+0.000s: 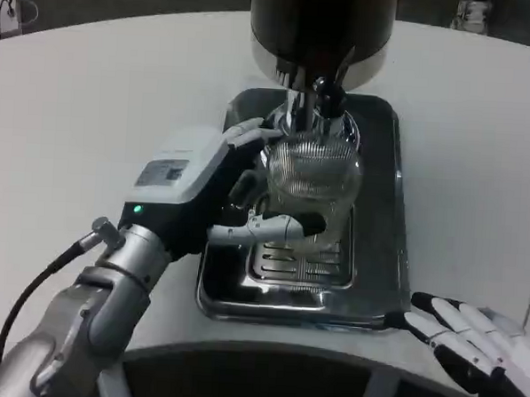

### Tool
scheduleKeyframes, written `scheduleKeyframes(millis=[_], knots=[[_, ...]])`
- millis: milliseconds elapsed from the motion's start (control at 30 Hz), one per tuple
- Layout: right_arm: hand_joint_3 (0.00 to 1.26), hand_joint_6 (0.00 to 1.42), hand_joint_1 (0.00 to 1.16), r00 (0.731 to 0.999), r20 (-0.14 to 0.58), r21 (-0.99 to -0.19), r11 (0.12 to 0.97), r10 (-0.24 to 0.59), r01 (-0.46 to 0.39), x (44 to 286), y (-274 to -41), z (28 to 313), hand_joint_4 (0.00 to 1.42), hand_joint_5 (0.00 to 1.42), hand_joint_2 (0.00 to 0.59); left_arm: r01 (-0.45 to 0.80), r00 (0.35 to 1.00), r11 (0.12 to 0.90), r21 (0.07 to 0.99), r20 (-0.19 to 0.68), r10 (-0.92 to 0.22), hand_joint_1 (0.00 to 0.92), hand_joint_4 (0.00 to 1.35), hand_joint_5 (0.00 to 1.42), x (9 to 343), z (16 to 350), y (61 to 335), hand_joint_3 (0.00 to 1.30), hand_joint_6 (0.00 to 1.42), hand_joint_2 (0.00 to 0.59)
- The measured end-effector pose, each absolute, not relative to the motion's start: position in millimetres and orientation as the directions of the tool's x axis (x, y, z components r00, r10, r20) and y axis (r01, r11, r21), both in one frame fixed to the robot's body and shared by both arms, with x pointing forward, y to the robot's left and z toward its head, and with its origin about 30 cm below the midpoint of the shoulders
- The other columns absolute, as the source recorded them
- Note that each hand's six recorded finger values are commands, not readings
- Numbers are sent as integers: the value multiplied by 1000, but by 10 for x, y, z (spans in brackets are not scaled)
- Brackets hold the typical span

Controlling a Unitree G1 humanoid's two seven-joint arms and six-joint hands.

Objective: Grasp the cup under the faucet to collect the drink, then remove the cup.

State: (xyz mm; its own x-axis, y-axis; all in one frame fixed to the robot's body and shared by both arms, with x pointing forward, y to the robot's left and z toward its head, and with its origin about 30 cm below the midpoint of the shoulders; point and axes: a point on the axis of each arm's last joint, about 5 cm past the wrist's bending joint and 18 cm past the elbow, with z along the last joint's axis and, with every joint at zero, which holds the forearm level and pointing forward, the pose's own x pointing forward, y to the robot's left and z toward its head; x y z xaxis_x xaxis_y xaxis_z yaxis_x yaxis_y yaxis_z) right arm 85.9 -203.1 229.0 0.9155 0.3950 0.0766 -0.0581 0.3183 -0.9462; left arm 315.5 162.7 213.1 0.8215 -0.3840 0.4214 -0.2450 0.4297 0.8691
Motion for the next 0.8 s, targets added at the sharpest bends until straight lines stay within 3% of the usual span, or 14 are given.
scheduleKeyframes(millis=[433, 700, 800], knots=[[124, 2, 410, 923, 66, -945, 321, 380, -65, 891, -2039, 2268, 0, 0, 468, -247, 801, 529, 812, 478, -360, 30, 183, 383, 2646, 2231, 2012, 302, 668, 8], [132, 2, 414, 917, 74, -940, 335, 391, -67, 929, -2014, 2265, 0, 0, 467, -258, 767, 657, 709, 564, -307, 14, 191, 285, 2304, 2425, 2120, 267, 443, 30], [133, 2, 415, 915, 76, -940, 335, 397, -68, 939, -2006, 2266, 0, 0, 467, -202, 751, 735, 648, 584, -309, 0, 86, 167, 2226, 2539, 2061, 150, 299, 41]])
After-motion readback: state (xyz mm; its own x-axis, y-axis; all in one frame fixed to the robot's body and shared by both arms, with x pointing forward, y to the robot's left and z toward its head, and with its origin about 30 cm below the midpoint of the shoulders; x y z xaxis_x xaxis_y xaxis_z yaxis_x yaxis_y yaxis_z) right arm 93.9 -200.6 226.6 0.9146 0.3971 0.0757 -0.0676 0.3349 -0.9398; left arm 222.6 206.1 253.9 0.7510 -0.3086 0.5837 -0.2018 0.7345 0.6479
